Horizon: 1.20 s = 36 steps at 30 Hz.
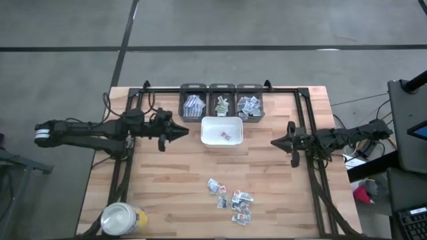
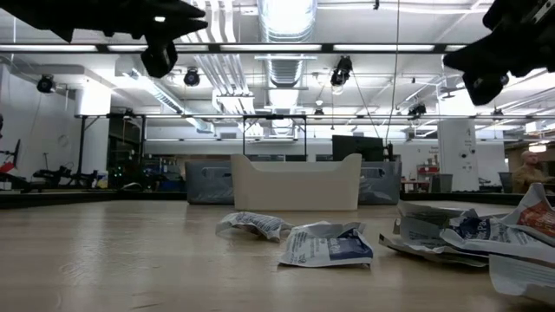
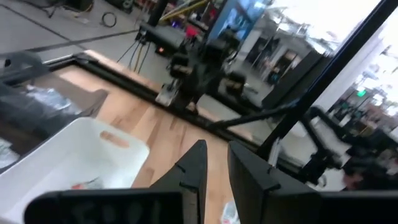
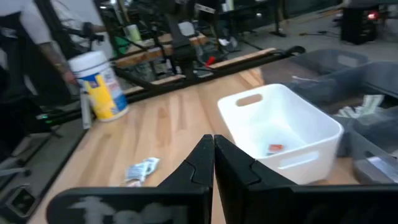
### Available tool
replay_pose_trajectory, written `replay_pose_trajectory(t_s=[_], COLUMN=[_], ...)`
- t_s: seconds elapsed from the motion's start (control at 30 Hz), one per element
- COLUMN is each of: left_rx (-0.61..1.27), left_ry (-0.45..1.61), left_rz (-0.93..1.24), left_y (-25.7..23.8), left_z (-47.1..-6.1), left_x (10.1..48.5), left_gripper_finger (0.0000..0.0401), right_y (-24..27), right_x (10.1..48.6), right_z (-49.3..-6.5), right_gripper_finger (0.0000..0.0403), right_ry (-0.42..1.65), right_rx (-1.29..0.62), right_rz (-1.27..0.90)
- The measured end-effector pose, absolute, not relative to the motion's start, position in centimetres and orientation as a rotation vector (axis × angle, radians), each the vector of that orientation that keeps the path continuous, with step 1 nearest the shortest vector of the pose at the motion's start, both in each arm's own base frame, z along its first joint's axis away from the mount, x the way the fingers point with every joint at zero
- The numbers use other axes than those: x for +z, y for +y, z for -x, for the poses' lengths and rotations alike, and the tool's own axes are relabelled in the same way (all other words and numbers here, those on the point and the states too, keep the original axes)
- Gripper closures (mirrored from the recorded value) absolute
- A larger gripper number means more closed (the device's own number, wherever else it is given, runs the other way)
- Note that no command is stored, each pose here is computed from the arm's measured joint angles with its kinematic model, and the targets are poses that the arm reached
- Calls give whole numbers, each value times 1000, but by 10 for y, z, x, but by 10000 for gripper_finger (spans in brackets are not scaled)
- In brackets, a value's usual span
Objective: Pick & Place First Aid Supplies
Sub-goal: Put the white alcohol pad into the right black bin
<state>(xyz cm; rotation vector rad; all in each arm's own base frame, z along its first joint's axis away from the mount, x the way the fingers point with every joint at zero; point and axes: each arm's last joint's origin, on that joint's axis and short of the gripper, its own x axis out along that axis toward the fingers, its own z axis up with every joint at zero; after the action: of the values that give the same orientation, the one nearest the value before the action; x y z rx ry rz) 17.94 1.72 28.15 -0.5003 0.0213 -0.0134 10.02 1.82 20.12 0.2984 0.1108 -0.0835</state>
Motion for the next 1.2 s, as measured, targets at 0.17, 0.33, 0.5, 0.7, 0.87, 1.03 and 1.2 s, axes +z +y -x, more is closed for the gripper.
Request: replay_pose_trajectory(t_s=[0.17, 0.33, 0.5, 0.7, 0.87, 1.03, 1.2], left_rx=[-78, -143, -148, -54, 20, 52, 78], left_ry=[-43, -28, 209, 595, 765, 836, 893], left_rz=[501, 466, 505, 646, 709, 708, 693], left_y=[12, 2, -11, -23, -28, -29, -30], left_z=[-180, -192, -218, -246, -263, -278, -292], left_x=[296, 315, 317, 305, 287, 266, 245], left_gripper_finger=[341, 341, 341, 341, 341, 341, 341], right_y=[18, 18, 18, 18, 18, 18, 18], right_x=[196, 199, 201, 201, 201, 201, 201], right_z=[-101, -100, -100, -100, -100, -100, -100], right_gripper_finger=[392, 392, 392, 392, 392, 392, 392], right_ry=[131, 121, 114, 114, 114, 114, 115], right_rx=[-97, -96, -95, -96, -97, -97, -97], right_rz=[-293, -296, -299, -299, -298, -298, -298])
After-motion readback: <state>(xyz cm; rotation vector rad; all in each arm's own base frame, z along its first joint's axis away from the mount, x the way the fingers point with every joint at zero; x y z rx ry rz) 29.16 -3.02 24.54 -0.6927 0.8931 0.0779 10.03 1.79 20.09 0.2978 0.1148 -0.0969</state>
